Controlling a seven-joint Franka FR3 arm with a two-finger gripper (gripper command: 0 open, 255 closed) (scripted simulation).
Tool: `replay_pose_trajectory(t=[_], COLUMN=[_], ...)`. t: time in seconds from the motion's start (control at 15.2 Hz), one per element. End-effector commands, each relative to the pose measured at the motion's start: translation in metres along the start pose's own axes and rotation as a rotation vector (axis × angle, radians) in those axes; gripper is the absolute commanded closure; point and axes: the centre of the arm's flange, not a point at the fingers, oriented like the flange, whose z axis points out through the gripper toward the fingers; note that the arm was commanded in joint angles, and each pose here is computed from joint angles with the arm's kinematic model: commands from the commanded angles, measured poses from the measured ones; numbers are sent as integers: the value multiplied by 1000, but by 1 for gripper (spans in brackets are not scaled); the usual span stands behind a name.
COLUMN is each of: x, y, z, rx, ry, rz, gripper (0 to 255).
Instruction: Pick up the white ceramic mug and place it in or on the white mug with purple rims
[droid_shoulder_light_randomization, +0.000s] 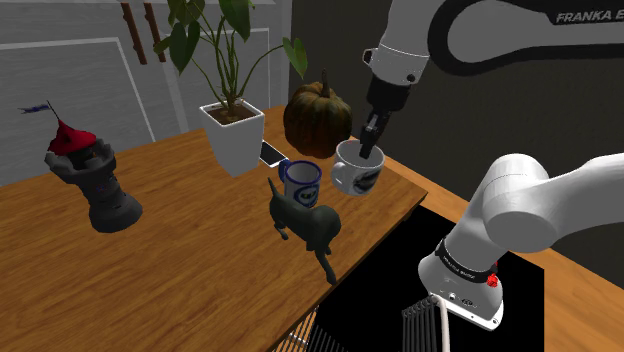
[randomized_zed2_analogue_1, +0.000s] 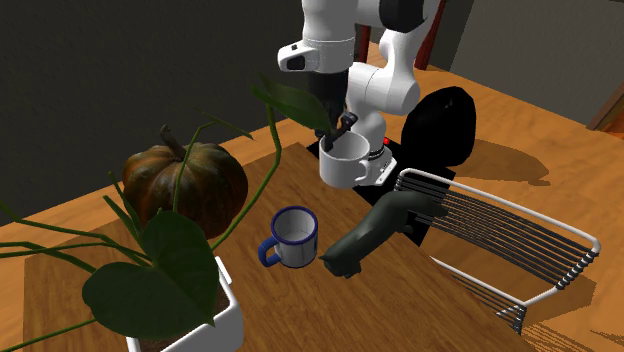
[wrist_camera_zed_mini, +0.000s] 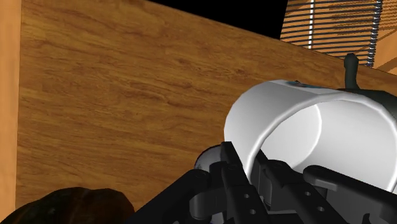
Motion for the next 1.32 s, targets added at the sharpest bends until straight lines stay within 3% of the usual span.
replay_pose_trajectory(t=[0.0, 0.13, 0.99, 1.25], x=[0, 1, 168, 167], y=[-1, -2, 8, 9], z=[-11, -19, -35, -14], rx=[0, 0, 0, 0], ry=[0, 0, 0, 0], rz=[0, 0, 0, 0], gripper=[255, 255, 255, 255])
